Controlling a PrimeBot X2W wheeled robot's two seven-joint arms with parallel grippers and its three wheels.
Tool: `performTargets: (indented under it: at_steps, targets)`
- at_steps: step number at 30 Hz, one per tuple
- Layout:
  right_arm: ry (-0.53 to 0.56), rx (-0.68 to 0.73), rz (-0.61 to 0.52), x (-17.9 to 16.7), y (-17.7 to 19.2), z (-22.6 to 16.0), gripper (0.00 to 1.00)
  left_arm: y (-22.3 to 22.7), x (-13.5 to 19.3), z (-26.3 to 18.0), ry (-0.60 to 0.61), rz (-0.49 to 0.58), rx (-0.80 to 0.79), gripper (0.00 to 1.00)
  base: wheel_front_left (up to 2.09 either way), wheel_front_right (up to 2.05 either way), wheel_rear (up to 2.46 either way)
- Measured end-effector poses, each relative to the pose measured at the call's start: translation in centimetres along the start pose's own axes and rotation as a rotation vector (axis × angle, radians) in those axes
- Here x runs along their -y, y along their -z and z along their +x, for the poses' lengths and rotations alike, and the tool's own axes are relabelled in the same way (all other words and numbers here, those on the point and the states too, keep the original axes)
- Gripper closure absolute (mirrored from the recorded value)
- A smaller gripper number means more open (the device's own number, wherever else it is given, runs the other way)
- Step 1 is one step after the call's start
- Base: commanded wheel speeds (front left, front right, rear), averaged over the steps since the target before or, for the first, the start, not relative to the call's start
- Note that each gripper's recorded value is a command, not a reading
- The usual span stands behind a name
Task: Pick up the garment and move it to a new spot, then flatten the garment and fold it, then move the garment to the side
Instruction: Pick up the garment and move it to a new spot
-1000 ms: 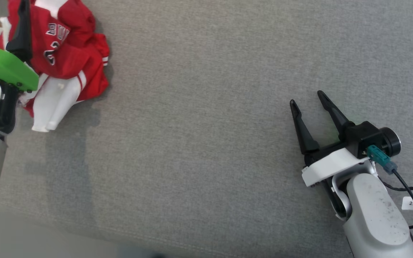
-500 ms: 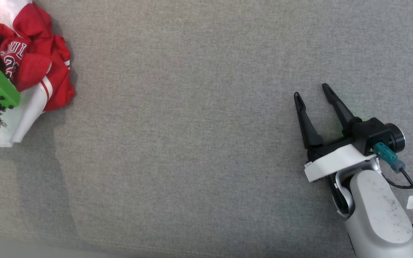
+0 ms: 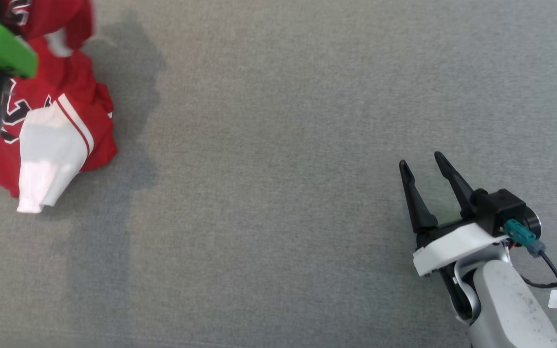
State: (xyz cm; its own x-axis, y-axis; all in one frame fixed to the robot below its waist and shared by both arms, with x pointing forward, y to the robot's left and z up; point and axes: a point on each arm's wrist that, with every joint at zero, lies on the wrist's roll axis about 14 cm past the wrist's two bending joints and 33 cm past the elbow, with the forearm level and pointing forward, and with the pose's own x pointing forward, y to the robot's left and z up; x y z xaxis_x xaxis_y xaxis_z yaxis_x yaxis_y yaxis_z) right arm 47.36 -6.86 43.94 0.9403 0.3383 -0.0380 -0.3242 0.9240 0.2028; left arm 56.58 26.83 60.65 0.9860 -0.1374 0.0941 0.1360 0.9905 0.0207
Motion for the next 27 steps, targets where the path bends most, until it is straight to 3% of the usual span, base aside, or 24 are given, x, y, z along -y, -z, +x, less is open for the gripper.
performTargets:
  at_steps: [8,14,20,21,22,27]
  targets:
    - [0.099,0.031,-0.005,2.7,-2.0,-3.7,0.0,-4.9,14.0,1.4,0.317,-0.162,0.18,1.0,0.0,0.0,0.0]
    - [0.189,0.068,-0.019,5.3,-3.7,-6.5,0.0,-2.5,24.4,0.1,0.497,-0.345,0.134,1.0,0.0,0.0,0.0]
    - [0.294,0.081,-0.033,8.0,-4.5,-9.8,0.0,2.2,31.7,-2.2,0.596,-0.464,0.001,1.0,0.0,0.0,0.0]
    - [0.308,0.083,-0.035,8.4,-4.7,-10.2,0.0,3.2,32.3,-2.6,0.599,-0.467,-0.027,0.37,0.0,0.0,0.0]
    - [0.324,0.085,-0.038,8.8,-4.8,-10.7,0.0,4.6,32.9,-3.2,0.6,-0.465,-0.061,0.0,0.0,0.0,0.0]
    - [0.38,0.09,-0.043,10.0,-5.1,-12.6,0.0,8.9,32.0,-4.7,0.522,-0.414,-0.148,0.0,0.0,0.0,0.0]
